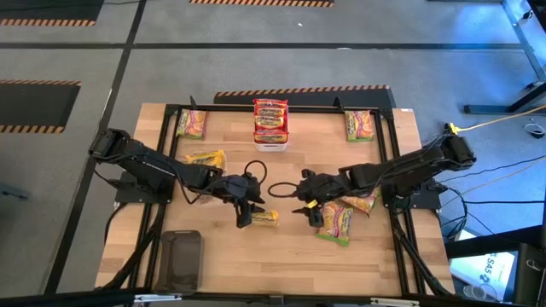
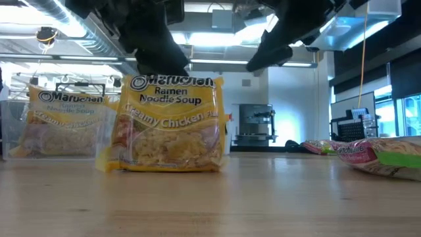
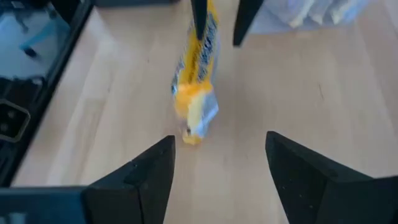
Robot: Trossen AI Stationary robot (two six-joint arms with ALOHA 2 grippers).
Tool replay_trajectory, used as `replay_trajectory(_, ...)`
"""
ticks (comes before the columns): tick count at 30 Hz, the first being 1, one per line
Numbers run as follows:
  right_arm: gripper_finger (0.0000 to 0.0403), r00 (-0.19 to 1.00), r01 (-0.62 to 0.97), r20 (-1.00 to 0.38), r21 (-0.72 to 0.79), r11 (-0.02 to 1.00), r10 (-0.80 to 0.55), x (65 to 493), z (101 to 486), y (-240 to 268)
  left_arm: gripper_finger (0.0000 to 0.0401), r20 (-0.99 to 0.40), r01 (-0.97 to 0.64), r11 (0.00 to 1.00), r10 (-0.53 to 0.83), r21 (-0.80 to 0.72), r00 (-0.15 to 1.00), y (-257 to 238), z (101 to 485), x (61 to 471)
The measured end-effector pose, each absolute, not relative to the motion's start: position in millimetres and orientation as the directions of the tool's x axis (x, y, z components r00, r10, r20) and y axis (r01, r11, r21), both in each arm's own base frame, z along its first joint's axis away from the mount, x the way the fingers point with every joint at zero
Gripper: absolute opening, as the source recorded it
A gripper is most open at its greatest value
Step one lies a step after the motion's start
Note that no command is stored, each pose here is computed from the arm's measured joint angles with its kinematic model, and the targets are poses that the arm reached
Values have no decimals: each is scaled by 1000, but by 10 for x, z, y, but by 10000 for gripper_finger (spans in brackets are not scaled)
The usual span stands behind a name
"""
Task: Sort Maruchan noodles
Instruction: Put the yellow noodle pack into the transparent bin
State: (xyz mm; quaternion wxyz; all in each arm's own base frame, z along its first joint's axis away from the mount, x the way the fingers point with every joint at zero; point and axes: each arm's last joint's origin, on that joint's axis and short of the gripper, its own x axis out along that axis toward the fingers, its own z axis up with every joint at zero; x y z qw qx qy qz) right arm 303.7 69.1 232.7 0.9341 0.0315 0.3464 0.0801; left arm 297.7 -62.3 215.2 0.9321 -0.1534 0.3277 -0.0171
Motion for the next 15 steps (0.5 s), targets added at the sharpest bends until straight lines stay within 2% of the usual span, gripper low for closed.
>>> replay_trajectory(3,230,756,-122,-630,129,984,177,3042,2225,695,133,-608,-68,952,-134,-298,782,-623,2150,2975)
replay_trajectory(8,235,773,-101,-600,208,973,209,3084,1832,791,133,-605,-67,952,-134,-299,785,-624,2153,2977)
replay_trajectory(15,296,843,-70,-517,163,984,146,3226,1333,961,133,-605,-69,952,-132,-297,785,-623,2151,2977)
